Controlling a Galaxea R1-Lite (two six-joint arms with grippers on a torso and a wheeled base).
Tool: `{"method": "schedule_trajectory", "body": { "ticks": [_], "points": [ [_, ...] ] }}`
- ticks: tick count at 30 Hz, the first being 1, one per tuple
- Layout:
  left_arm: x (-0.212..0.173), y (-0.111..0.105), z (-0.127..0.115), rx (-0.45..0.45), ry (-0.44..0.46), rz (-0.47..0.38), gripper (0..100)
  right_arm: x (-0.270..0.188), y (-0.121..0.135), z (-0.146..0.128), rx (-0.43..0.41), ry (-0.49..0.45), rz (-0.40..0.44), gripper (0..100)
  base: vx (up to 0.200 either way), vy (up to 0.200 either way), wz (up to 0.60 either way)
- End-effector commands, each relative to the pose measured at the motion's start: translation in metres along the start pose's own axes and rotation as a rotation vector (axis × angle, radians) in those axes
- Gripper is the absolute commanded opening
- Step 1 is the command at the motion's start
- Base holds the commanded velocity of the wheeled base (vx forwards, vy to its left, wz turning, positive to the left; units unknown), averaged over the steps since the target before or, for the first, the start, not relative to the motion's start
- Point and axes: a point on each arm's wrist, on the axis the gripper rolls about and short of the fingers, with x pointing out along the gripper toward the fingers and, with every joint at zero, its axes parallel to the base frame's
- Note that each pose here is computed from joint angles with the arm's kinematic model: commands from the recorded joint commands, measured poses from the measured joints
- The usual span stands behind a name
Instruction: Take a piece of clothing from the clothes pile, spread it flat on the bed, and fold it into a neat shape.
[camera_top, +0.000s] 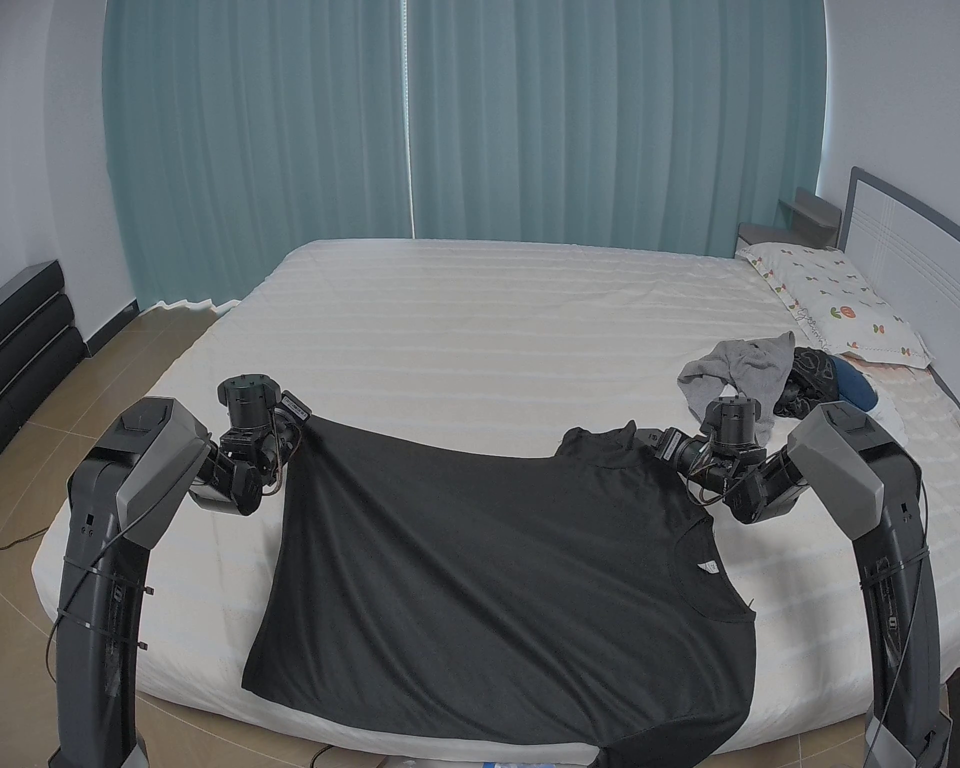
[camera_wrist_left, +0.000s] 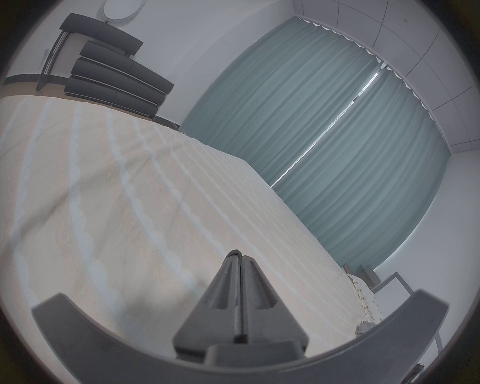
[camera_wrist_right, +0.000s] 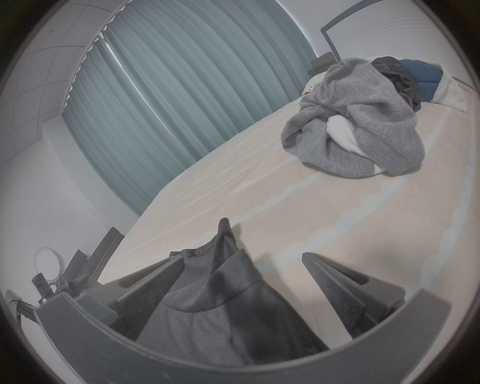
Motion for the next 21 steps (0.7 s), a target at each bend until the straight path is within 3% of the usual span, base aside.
{"method": "schedule_trajectory", "body": {
  "ticks": [1,9,15,21],
  "points": [
    [0.0,0.001,-0.002,0.0,0.005,0.004,0,0.009,-0.001,-0.011,-0.002,0.011,0.003,0,0.0,0.0,0.0],
    [0.0,0.003,-0.008,0.006,0.025,0.016,0,0.011,0.006,0.01,-0.001,-0.059,0.023,0,0.0,0.0,0.0],
    [0.0,0.005,-0.009,0.01,0.044,0.038,0,0.009,0.011,0.045,0.003,-0.179,0.025,0,0.0,0.0,0.0],
    [0.0,0.005,-0.011,0.01,0.049,0.033,0,0.01,0.013,0.061,0.003,-0.237,0.033,0,0.0,0.0,0.0]
  ]
}}
